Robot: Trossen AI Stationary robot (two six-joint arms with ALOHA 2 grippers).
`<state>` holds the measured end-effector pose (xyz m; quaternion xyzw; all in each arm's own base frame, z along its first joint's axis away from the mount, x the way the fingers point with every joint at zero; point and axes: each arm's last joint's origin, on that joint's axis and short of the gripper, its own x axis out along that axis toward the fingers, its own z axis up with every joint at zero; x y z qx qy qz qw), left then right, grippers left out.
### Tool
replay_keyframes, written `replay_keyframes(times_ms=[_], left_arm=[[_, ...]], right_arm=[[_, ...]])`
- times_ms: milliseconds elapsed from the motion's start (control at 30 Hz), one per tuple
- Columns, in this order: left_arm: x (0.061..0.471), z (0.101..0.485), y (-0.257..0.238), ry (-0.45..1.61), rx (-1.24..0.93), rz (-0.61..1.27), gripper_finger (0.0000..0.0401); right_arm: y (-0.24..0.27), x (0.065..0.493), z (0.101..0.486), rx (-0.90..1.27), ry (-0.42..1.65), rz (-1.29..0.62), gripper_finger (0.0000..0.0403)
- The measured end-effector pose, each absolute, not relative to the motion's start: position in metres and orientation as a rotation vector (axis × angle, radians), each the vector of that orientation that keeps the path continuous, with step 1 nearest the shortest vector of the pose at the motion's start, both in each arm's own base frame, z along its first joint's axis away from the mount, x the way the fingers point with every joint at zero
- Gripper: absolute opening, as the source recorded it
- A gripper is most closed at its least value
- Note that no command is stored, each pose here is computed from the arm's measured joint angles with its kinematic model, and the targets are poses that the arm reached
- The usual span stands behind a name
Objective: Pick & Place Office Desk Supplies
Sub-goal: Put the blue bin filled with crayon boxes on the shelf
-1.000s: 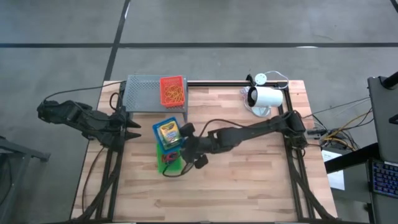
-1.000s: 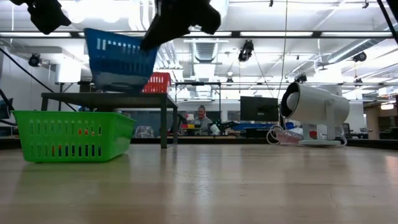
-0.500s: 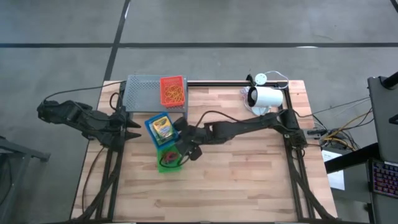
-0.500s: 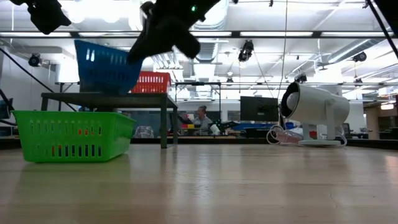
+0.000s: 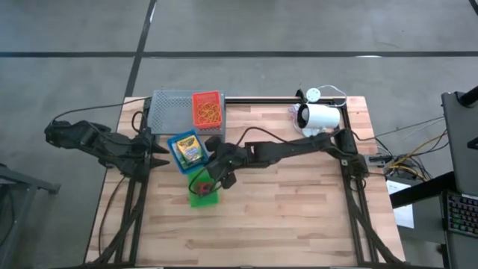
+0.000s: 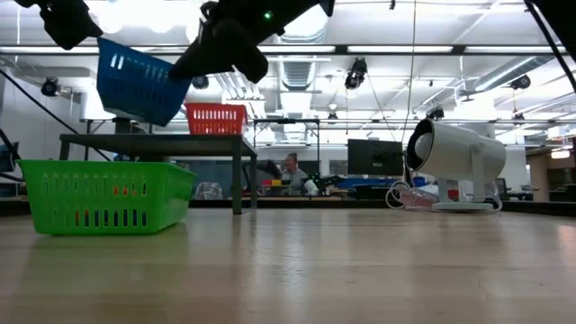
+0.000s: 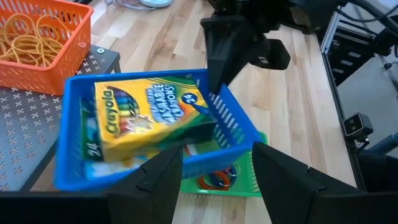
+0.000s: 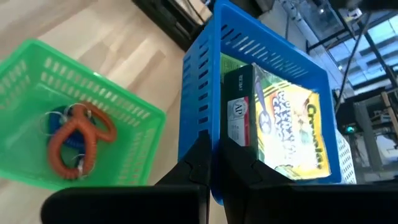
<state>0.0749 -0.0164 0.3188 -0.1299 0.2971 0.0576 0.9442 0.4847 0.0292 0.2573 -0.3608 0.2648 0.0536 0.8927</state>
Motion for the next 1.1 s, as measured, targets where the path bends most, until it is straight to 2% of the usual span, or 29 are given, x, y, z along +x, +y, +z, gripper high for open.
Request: replay_keyframes(times_ms=[467,1100], left_arm=[[0.075,0.319,-0.016,0.606,-0.265,0.118,0.0201],[0.075,0.319,-0.016,0.605,-0.265,0.118,0.0201]], right_arm=[[0.016,0.484,0.254,-0.718,0.591,0.088,0.0008],[0.026,0.476,0.254,-0.711,0.669,0.076,0.0008]])
